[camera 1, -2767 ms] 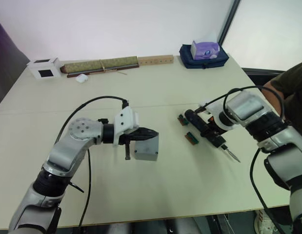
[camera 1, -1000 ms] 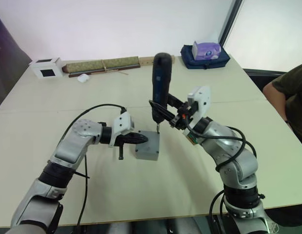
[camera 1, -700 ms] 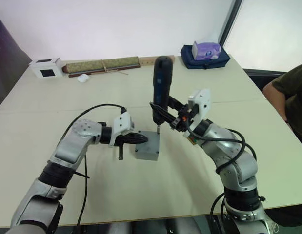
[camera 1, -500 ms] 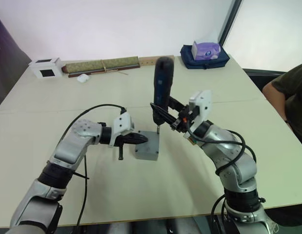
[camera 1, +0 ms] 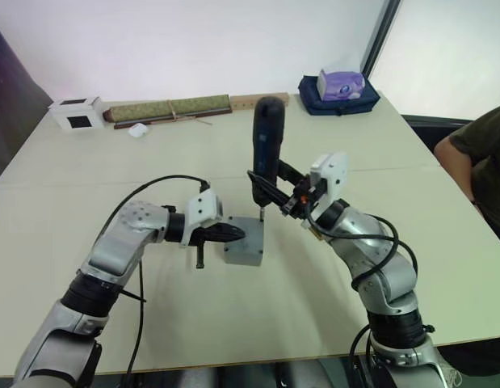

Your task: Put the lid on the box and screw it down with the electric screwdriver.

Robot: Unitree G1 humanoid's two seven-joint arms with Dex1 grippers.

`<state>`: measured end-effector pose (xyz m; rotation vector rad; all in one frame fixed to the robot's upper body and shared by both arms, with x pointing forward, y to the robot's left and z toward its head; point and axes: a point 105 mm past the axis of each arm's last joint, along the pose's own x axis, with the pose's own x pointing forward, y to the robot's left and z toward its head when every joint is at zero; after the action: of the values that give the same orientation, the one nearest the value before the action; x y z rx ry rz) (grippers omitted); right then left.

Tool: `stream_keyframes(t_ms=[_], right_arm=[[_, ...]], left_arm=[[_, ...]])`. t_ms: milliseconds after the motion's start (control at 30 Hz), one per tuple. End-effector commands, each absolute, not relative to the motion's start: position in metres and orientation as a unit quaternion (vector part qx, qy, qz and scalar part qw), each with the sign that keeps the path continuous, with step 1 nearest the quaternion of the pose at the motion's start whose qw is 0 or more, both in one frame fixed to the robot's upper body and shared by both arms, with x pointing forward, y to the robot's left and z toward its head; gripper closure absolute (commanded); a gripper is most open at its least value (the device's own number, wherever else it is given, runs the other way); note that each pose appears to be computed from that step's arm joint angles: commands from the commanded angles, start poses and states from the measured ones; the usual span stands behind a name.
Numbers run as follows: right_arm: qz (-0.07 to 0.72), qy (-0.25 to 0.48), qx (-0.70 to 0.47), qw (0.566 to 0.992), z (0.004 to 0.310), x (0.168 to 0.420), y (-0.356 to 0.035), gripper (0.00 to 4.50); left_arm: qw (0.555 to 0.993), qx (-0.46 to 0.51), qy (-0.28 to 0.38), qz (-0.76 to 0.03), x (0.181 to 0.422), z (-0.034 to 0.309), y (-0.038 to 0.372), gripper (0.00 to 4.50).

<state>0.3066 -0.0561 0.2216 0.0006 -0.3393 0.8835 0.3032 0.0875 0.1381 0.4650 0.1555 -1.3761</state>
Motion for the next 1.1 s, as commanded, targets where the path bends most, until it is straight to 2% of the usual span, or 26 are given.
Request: stream_keyframes(t_ms=[33, 167, 267, 333, 633, 967, 1100], right_arm=[[0.415, -0.167, -0.014, 0.894, 0.225, 0.309, -0.062, 2.99], [0.428, -0.085, -0.007, 0.9, 0.199, 0.311, -0.061, 2.99], [0.406, -0.019, -0.012, 0.914, 0.176, 0.319, -0.064, 2.99], [0.411, -0.001, -0.025, 0.911, 0.169, 0.317, -0.063, 2.99], [0.392, 0.032, -0.004, 0.919, 0.158, 0.32, -0.066, 2.99], [0.389, 0.037, -0.013, 0.92, 0.152, 0.318, -0.068, 2.99], [0.391, 0.015, -0.017, 0.92, 0.164, 0.319, -0.068, 2.99]], left_arm=[[0.738, 0.221, 0.093, -0.631, 0.299, 0.128, 0.089, 4.5], [0.739, 0.222, 0.093, -0.63, 0.301, 0.127, 0.089, 4.5], [0.739, 0.224, 0.094, -0.628, 0.304, 0.126, 0.089, 4.5], [0.74, 0.224, 0.095, -0.627, 0.304, 0.124, 0.089, 4.5], [0.741, 0.224, 0.104, -0.625, 0.303, 0.117, 0.09, 4.5], [0.738, 0.228, 0.111, -0.625, 0.301, 0.111, 0.09, 4.5], [0.737, 0.228, 0.109, -0.627, 0.3, 0.113, 0.09, 4.5]])
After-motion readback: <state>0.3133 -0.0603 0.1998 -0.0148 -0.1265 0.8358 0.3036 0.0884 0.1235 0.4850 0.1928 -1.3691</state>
